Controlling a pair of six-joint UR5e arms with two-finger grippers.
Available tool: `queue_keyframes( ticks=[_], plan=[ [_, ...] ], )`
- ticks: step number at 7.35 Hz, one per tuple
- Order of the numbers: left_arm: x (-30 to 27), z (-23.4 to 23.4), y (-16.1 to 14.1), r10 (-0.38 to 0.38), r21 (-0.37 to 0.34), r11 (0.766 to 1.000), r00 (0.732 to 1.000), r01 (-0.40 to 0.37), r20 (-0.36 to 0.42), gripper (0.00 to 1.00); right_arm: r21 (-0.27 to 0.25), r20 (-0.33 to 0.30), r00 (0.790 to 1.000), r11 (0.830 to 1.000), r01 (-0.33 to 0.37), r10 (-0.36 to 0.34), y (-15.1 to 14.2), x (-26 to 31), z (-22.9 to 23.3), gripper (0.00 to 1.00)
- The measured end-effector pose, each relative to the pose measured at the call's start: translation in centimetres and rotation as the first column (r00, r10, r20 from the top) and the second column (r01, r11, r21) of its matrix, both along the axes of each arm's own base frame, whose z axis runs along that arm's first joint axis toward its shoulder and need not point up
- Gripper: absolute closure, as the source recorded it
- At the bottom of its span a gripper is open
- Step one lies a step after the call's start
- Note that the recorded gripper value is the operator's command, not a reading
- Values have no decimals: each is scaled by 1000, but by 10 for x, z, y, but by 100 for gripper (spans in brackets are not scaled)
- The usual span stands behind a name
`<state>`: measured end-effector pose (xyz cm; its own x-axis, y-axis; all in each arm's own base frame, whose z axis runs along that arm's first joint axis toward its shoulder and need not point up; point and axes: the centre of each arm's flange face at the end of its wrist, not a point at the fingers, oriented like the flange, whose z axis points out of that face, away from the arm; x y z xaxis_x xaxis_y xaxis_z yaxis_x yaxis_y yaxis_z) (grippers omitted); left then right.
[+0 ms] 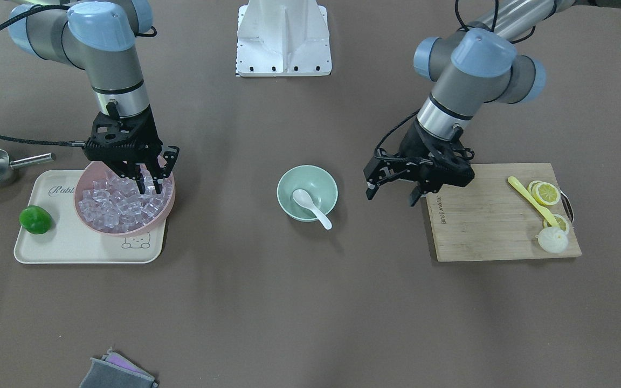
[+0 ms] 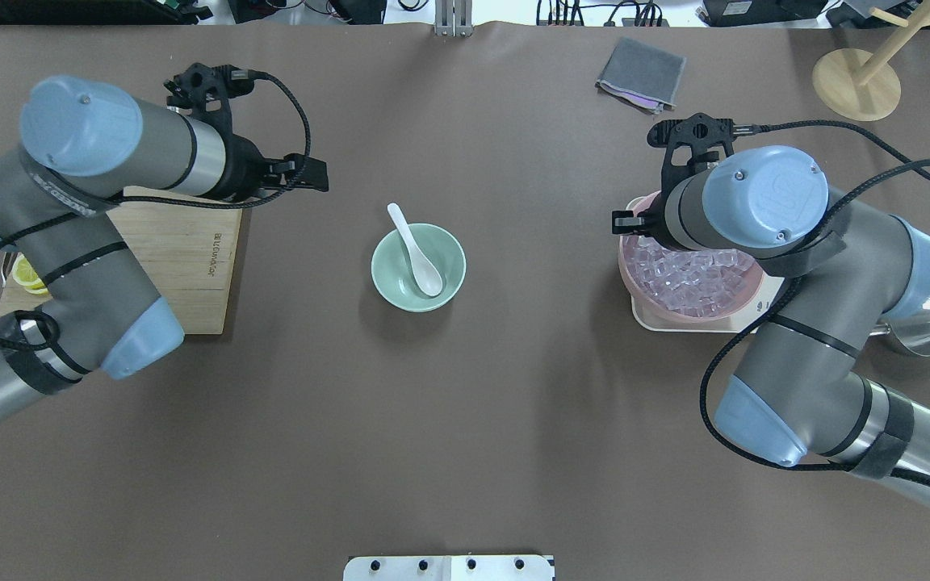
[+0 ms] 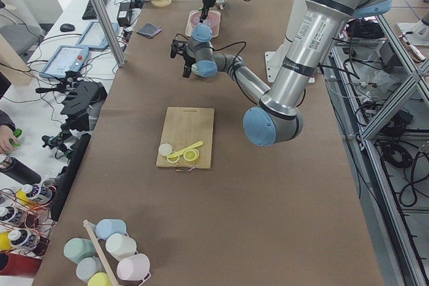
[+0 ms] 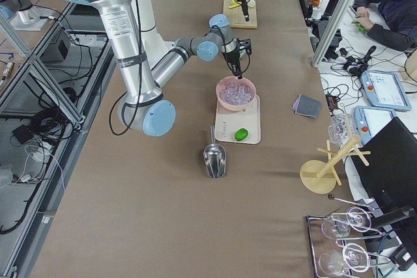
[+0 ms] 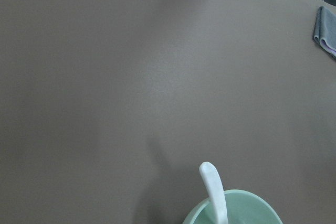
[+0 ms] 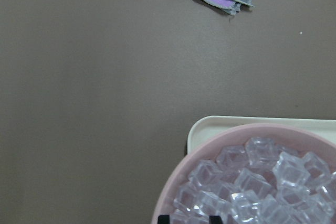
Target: Put spoon and ice into bowl
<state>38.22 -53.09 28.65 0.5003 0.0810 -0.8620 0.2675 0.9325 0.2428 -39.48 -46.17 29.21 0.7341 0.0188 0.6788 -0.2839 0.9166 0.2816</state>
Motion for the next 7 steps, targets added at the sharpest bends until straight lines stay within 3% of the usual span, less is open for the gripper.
queue_keyframes(
  ticks=[1, 2, 4, 5, 6, 7],
  plan=[
    [-27, 13, -10, 42, 18, 999, 994, -44, 99, 2, -3, 19, 1000, 1000, -11, 11, 0, -4, -10, 100],
    [-63, 23, -22, 96, 20, 994, 972, -103, 213, 2, -3, 30, 999, 1000, -12, 12, 1, -9, -17, 100],
    [-155, 51, -45, 225, 14, 967, 878, -254, 422, 2, -22, 55, 998, 999, -25, 26, 4, -30, -34, 100],
    [-205, 85, -57, 298, -2, 941, 828, -338, 475, 2, -35, 57, 998, 999, -36, 38, 6, -43, -47, 100],
    [-257, 126, -68, 373, -14, 909, 796, -417, 477, 2, -46, 58, 997, 998, -47, 49, 11, -57, -60, 100],
    [-308, 168, -75, 416, -14, 887, 785, -462, 459, 2, -56, 64, 996, 997, -54, 58, 17, -69, -73, 100]
  ],
)
